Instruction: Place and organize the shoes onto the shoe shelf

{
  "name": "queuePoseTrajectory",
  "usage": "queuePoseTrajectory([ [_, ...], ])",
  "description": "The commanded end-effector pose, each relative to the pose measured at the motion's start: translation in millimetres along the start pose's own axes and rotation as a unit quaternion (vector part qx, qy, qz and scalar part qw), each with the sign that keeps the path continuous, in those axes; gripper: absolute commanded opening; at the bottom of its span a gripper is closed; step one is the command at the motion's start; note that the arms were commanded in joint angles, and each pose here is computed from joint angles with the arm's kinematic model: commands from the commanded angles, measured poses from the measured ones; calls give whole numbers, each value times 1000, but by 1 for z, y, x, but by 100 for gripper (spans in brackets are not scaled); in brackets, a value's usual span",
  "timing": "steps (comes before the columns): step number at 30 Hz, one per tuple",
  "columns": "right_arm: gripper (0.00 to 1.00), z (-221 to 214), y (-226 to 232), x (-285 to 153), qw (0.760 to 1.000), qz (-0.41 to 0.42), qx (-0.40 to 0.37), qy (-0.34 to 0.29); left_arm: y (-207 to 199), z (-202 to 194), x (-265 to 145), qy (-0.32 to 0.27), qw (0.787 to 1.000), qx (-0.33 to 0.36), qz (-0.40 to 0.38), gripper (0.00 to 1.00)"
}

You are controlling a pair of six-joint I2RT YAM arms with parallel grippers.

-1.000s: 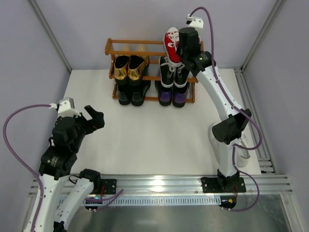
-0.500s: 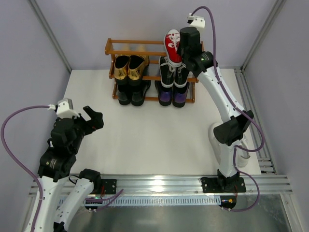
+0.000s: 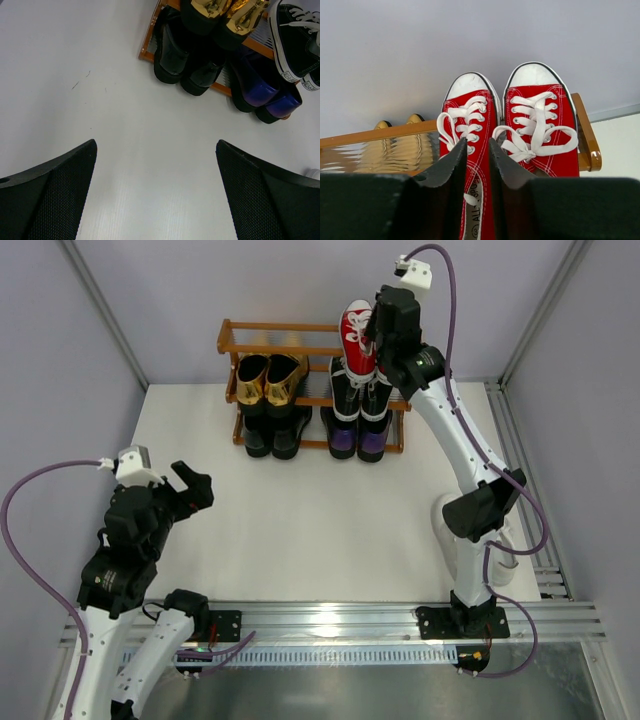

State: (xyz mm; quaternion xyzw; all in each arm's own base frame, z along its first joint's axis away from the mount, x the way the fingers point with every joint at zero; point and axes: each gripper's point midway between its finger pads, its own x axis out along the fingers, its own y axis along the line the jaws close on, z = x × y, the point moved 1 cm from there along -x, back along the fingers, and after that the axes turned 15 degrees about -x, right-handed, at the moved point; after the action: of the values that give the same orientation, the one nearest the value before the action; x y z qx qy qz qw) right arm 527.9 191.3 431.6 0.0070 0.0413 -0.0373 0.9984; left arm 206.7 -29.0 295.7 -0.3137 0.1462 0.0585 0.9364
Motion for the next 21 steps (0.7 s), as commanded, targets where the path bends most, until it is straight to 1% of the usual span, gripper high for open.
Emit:
queuePoseTrajectory([
  [1, 28, 49, -6, -19, 998, 7, 39, -57, -2, 11, -5, -18, 1000, 5, -4, 100],
  [2, 31, 59, -9, -26, 997, 10, 42, -67, -3, 12, -6, -18, 1000, 4, -4, 100],
  [3, 41, 68, -13, -32, 996, 11, 45, -74, -4, 13, -7, -20, 1000, 4, -4, 100],
  [6, 60, 103, -34, -65, 993, 4, 48, -107, -5, 14, -6, -21, 1000, 4, -6, 100],
  [7, 71, 103, -42, -71, 993, -8, 43, -105, -6, 14, -6, -20, 1000, 3, -8, 100],
  [8, 74, 122, -61, -95, 991, -20, 50, -122, -7, 14, -5, -19, 1000, 1, -9, 100],
  [9, 77, 122, -71, -104, 991, -34, 46, -120, -9, 14, -5, -17, 1000, 1, -14, 100],
  [10, 81, 118, -92, -116, 990, -74, 45, -109, -10, 14, -5, -17, 1000, -1, -17, 100],
  [11, 84, 95, -100, -118, 992, -95, 33, -82, -11, 13, -4, -15, 1000, -1, -19, 100],
  [12, 86, 101, -123, -147, 989, -111, 52, -87, -13, 11, -3, -11, 1000, -4, -24, 100],
  [13, 92, 66, -139, -149, 986, -156, 32, -52, -15, 10, -2, -8, 1000, -5, -28, 99],
  [14, 94, 52, -152, -159, 983, -178, 31, -36, -17, 8, -1, -3, 999, -6, -33, 100],
  [15, 95, 51, -175, -185, 977, -205, 55, -37, -18, 5, 2, 5, 999, -7, -34, 100],
  [16, 95, 6, -197, -190, 967, -248, 50, 20, -21, 3, 2, 14, 999, -7, -41, 100],
  [18, 94, -35, -227, -207, 955, -277, 77, 75, -24, -2, 5, 27, 999, -8, -45, 100],
  [19, 95, -75, -242, -219, 946, -288, 69, 129, -27, -5, 5, 37, 998, -11, -53, 100],
  [20, 94, -99, -261, -220, 937, -293, 84, 170, -28, -7, 6, 42, 998, -12, -55, 100],
  [21, 95, -118, -269, -224, 930, -300, 82, 195, -30, -10, 6, 48, 997, -13, -59, 100],
])
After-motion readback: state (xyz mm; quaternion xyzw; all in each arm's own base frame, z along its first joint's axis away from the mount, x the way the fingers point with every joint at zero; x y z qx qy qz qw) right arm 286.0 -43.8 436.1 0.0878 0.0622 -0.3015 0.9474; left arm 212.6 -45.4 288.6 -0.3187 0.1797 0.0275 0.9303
